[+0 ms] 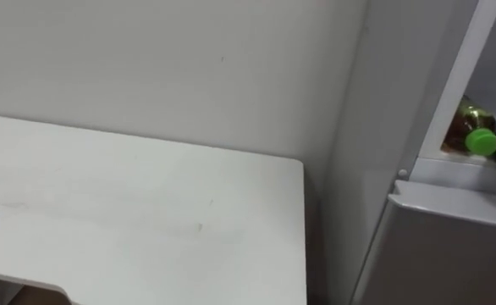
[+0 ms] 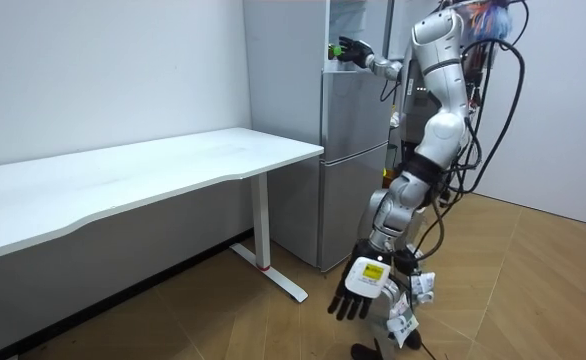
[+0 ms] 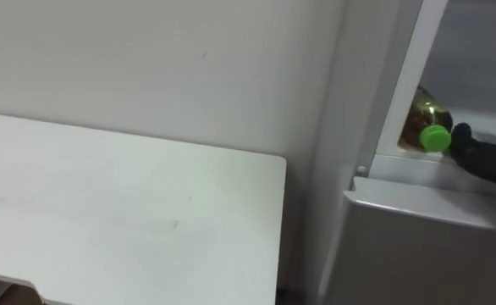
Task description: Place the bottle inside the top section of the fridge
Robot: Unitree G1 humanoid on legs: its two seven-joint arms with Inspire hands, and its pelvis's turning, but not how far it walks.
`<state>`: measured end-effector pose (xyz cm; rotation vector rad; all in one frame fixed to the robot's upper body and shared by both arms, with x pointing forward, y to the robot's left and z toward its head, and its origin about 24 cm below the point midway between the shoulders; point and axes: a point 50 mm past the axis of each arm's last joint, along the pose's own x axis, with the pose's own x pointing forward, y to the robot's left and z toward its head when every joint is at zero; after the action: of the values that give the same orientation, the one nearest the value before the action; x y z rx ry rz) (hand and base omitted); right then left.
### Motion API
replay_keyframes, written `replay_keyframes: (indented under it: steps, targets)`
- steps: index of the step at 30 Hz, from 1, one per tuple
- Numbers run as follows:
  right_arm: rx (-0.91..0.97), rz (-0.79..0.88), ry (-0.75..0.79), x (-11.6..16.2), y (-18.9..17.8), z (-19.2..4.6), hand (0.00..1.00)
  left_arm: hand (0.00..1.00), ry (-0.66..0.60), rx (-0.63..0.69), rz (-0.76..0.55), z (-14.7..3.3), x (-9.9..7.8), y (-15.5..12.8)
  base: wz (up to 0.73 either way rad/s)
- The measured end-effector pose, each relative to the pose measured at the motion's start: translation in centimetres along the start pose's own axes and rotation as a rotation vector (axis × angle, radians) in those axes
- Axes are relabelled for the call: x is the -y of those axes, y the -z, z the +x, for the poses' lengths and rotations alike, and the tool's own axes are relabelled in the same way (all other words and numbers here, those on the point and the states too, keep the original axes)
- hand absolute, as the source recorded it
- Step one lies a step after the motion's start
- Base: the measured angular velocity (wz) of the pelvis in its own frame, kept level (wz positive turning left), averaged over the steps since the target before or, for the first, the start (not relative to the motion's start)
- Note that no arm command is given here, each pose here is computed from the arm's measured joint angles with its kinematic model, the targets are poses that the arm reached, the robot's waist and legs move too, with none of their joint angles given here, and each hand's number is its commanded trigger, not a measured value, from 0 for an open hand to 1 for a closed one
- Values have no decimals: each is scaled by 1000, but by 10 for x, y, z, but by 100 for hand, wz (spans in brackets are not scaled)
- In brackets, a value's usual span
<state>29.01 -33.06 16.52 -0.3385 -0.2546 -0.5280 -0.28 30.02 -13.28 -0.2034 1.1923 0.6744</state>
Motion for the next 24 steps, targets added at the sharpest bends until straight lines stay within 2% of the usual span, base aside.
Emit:
replay_keyframes:
  steps: [5,19,24]
  targets:
    - [-9,-42,-7,4,5,-16,0,0,-8,22,-41,0,-2,-3,-5]
    - [-15,-46,-24,2,2,-24,0,0,-6,0,-48,0,2,7,-11]
    - [54,-38,16,4,-11,-33,0,0,-24,-31,-39,0,0,18,-11]
